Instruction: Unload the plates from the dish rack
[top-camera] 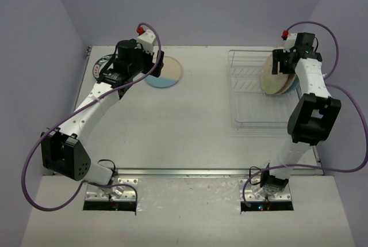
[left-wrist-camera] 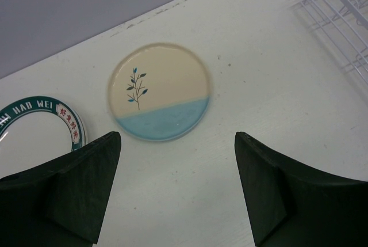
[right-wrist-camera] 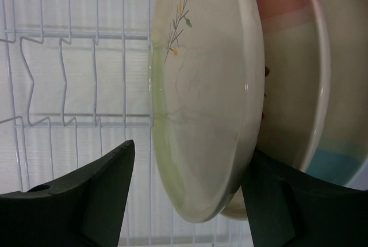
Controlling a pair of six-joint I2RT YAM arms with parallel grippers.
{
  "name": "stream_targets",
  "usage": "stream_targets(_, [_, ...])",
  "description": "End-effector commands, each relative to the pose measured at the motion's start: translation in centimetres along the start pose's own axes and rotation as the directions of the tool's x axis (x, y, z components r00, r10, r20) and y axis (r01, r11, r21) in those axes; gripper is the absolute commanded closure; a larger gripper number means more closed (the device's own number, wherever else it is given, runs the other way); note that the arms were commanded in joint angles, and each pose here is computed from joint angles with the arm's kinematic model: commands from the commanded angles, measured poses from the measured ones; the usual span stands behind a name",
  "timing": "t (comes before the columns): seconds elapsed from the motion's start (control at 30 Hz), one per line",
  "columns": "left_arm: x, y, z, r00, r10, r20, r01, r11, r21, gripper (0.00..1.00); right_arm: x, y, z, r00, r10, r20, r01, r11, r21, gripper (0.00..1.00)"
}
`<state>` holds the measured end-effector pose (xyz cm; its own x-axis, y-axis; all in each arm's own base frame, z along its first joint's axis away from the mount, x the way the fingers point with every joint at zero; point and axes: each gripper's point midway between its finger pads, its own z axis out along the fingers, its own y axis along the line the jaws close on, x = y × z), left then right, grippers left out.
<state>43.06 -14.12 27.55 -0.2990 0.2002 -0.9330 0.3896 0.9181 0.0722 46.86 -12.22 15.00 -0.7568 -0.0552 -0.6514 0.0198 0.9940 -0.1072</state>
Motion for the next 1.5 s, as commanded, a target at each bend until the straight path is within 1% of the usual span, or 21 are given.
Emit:
stream_targets(0.0, [-2.6,0.4,0.0,0.998,-0.004,0.064,0.004,1.000,-0.005,0.22,-2.1,0.6,0.5,0.997,-0.008,0.075,0.012,0.999,-0.047,0.36])
stream_targets(0.13, [-2.9,0.4,0.3,0.998,-0.021,0.066,0.021,1.000,-0.003,0.22,-2.4,1.0,0.8,0.996,0.003,0.085,0.003,0.997,-0.074,0.45])
stream_targets(0.27, [-2.7,0.0,1.0,0.997,-0.059,0.052,0.058,0.998,0.013,0.22,-3.2,1.3,0.7,0.995,0.032,0.098,-0.022,0.995,-0.095,0.67])
stream_targets(0.3, [-2.7,0.0,1.2,0.997,-0.065,0.051,0.064,0.998,0.016,0.22,-3.4,1.2,0.7,0.994,0.033,0.101,-0.024,0.996,-0.091,0.77])
stream_targets(0.33, [-2.6,-0.1,1.3,0.996,-0.072,0.046,0.071,0.997,0.021,0.22,-3.5,1.1,0.6,0.994,0.033,0.104,-0.024,0.996,-0.084,0.81])
stream_targets(0.4, [-2.5,-0.2,1.7,0.995,-0.086,0.040,0.085,0.996,0.027,0.22,-4.0,0.7,0.3,0.993,0.030,0.115,-0.023,0.998,-0.061,0.93])
stream_targets(0.47, [-2.5,-0.4,2.0,0.995,-0.095,0.037,0.094,0.995,0.035,0.21,-4.5,0.3,-0.3,0.991,0.026,0.131,-0.020,0.999,-0.043,0.99])
stream_targets(0.67, [-2.5,-0.5,3.3,0.991,-0.132,0.026,0.130,0.991,0.040,0.19,-7.2,-0.6,-3.8,0.979,0.016,0.203,-0.016,1.000,0.002,1.00])
stream_targets(0.77, [-2.7,-0.4,3.7,0.989,-0.144,0.027,0.143,0.989,0.037,0.17,-8.3,-0.2,-5.5,0.969,0.018,0.245,-0.014,1.000,-0.016,1.00])
stream_targets(0.8, [-2.9,-0.2,3.9,0.987,-0.155,0.028,0.154,0.987,0.034,0.14,-9.1,0.2,-6.8,0.960,0.016,0.278,-0.005,0.999,-0.039,1.00])
stream_targets(0.83, [-3.2,-0.1,3.9,0.986,-0.160,0.035,0.159,0.987,0.033,0.13,-9.4,0.4,-7.0,0.958,0.019,0.286,-0.005,0.999,-0.050,1.00])
stream_targets(0.9, [-3.0,0.3,4.4,0.986,-0.166,0.018,0.166,0.986,0.025,0.00,-10.3,0.6,-9.1,0.948,0.024,0.317,-0.006,0.998,-0.055,1.00])
stream_targets(1.03, [-3.8,0.7,4.5,0.976,-0.212,0.038,0.211,0.977,0.025,0.00,-11.3,0.5,-12.0,0.931,0.002,0.366,0.013,0.999,-0.037,1.00])
stream_targets(1.2, [-4.8,0.2,4.3,0.965,-0.257,0.054,0.251,0.963,0.095,0.00,-12.0,1.4,-15.6,0.901,-0.035,0.432,0.066,0.996,-0.055,1.00])
stream_targets(1.27, [-5.3,-1.0,4.0,0.961,-0.272,0.053,0.258,0.948,0.186,0.00,-12.2,2.6,-17.0,0.887,-0.040,0.460,0.097,0.990,-0.102,1.00])
stream_targets(1.3, [-5.6,-2.2,3.7,0.960,-0.277,0.050,0.255,0.932,0.259,0.00,-12.1,3.5,-17.8,0.883,-0.035,0.468,0.113,0.984,-0.140,1.00])
stream_targets(1.33, [-6.4,-3.9,2.9,0.957,-0.284,0.053,0.245,0.894,0.375,0.04,-11.7,4.8,-18.8,0.880,-0.018,0.475,0.129,0.971,-0.201,1.00])
stream_targets(1.37, [-6.8,-5.4,2.1,0.955,-0.290,0.054,0.233,0.854,0.465,0.10,-11.4,6.5,-19.7,0.872,-0.002,0.490,0.161,0.946,-0.282,1.00])
stream_targets(1.43, [-7.6,-7.7,0.4,0.948,-0.314,0.054,0.220,0.766,0.604,0.18,-10.6,9.8,-21.7,0.855,0.040,0.517,0.223,0.872,-0.435,1.00])
stream_targets(1.47, [-7.7,-8.5,-0.1,0.944,-0.327,0.047,0.221,0.731,0.646,0.19,-10.3,11.0,-22.4,0.850,0.061,0.523,0.240,0.839,-0.488,1.00])
